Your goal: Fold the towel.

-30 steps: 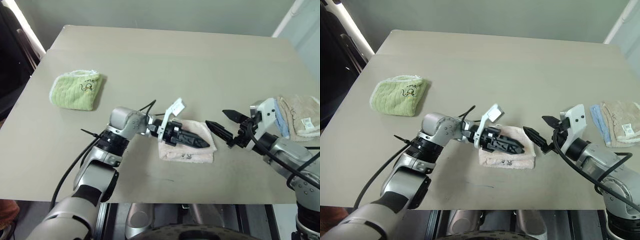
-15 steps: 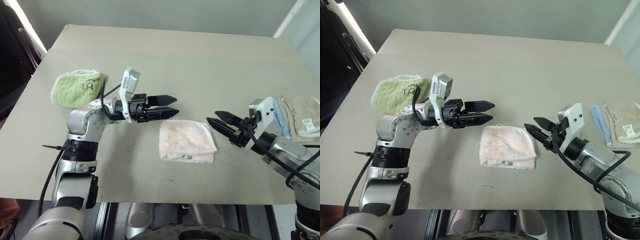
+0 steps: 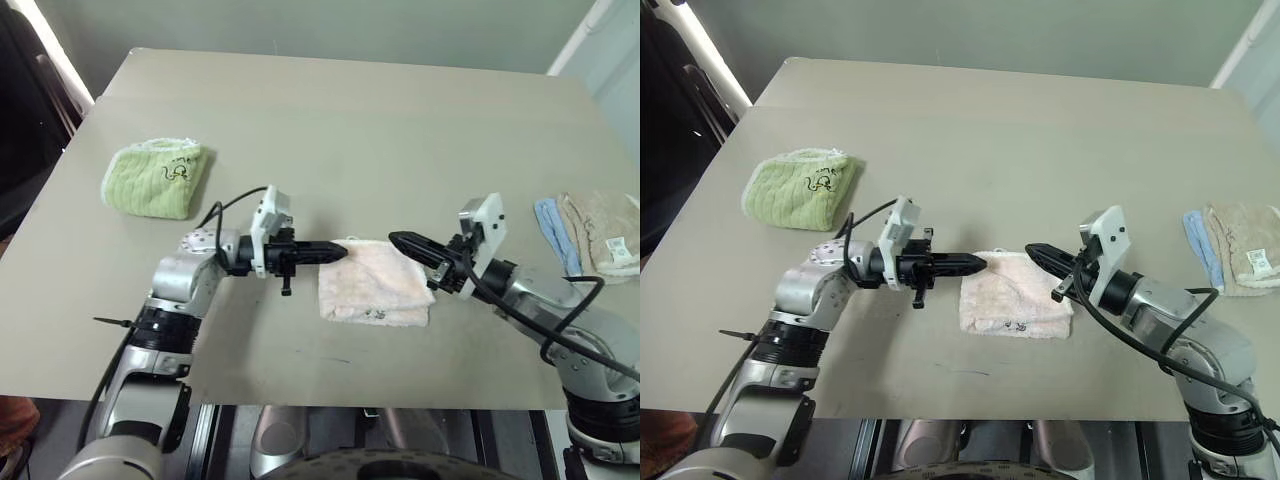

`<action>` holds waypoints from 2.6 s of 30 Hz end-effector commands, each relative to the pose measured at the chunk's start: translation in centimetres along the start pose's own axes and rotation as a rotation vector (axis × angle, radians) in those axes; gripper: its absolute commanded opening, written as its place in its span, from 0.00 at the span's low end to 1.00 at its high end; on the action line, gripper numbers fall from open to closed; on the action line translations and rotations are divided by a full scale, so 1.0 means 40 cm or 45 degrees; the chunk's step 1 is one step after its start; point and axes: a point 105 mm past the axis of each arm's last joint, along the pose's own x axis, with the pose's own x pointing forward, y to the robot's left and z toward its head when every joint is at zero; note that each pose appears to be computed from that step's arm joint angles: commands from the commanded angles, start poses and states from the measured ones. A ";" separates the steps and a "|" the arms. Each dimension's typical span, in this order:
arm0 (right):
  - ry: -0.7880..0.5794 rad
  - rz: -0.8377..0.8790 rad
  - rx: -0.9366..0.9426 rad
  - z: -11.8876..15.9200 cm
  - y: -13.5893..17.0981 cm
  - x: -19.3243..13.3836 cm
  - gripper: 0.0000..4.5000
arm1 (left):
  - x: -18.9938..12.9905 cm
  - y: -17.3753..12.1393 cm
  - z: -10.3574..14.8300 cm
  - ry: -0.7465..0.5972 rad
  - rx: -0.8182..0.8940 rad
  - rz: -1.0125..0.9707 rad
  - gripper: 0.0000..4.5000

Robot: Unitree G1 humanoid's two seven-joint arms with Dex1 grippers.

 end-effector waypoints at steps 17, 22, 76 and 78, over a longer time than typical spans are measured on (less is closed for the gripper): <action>0.116 -0.146 0.139 -0.172 -0.016 -0.008 0.00 | 0.105 -0.060 -0.133 0.081 0.045 -0.276 0.01; 0.121 -0.245 0.139 -0.197 -0.049 -0.023 0.00 | 0.102 -0.051 -0.158 0.082 -0.019 -0.240 0.01; 0.165 -0.016 0.093 -0.039 -0.050 -0.097 0.99 | -0.161 -0.082 -0.024 0.122 -1.276 0.238 1.00; 0.167 -0.021 0.093 -0.042 -0.050 -0.098 0.99 | -0.174 -0.084 -0.022 0.142 -1.290 0.248 1.00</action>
